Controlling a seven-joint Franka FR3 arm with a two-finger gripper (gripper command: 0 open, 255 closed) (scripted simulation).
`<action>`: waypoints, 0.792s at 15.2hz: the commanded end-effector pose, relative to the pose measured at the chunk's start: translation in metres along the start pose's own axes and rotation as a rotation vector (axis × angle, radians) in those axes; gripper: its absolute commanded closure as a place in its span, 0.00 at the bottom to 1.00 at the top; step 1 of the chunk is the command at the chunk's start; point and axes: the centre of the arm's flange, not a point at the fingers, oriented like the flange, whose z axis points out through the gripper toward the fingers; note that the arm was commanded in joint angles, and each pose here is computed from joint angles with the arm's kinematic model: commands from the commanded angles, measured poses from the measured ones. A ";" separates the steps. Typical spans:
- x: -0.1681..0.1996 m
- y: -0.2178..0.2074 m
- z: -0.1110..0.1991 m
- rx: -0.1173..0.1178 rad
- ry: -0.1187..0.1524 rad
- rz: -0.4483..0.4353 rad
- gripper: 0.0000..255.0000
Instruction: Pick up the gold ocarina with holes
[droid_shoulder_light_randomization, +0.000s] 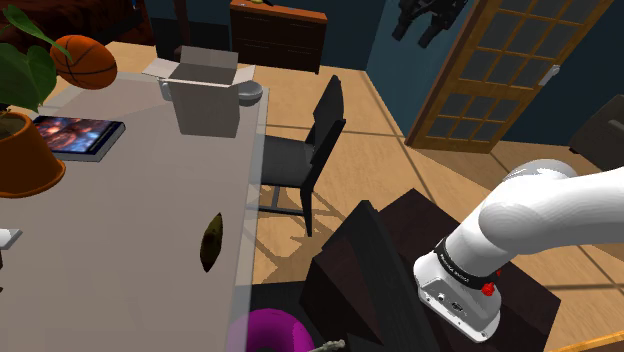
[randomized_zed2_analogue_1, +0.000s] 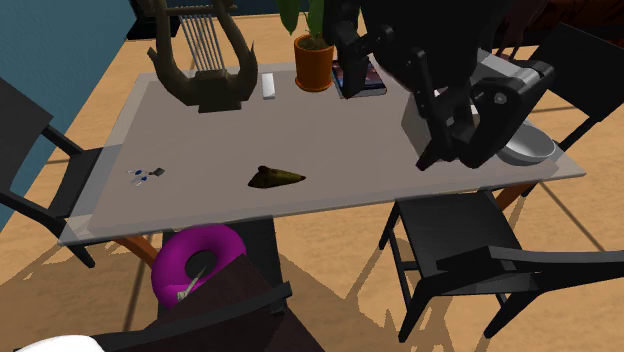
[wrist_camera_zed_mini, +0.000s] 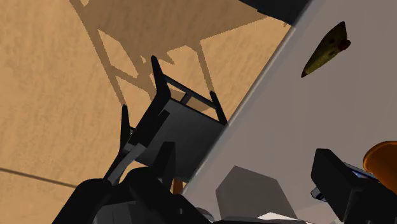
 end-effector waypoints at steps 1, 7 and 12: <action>0.000 0.000 0.000 0.000 0.000 0.000 0.00; 0.008 -0.055 0.062 -0.042 -0.042 0.061 0.00; 0.015 -0.099 0.117 -0.078 -0.076 0.111 0.00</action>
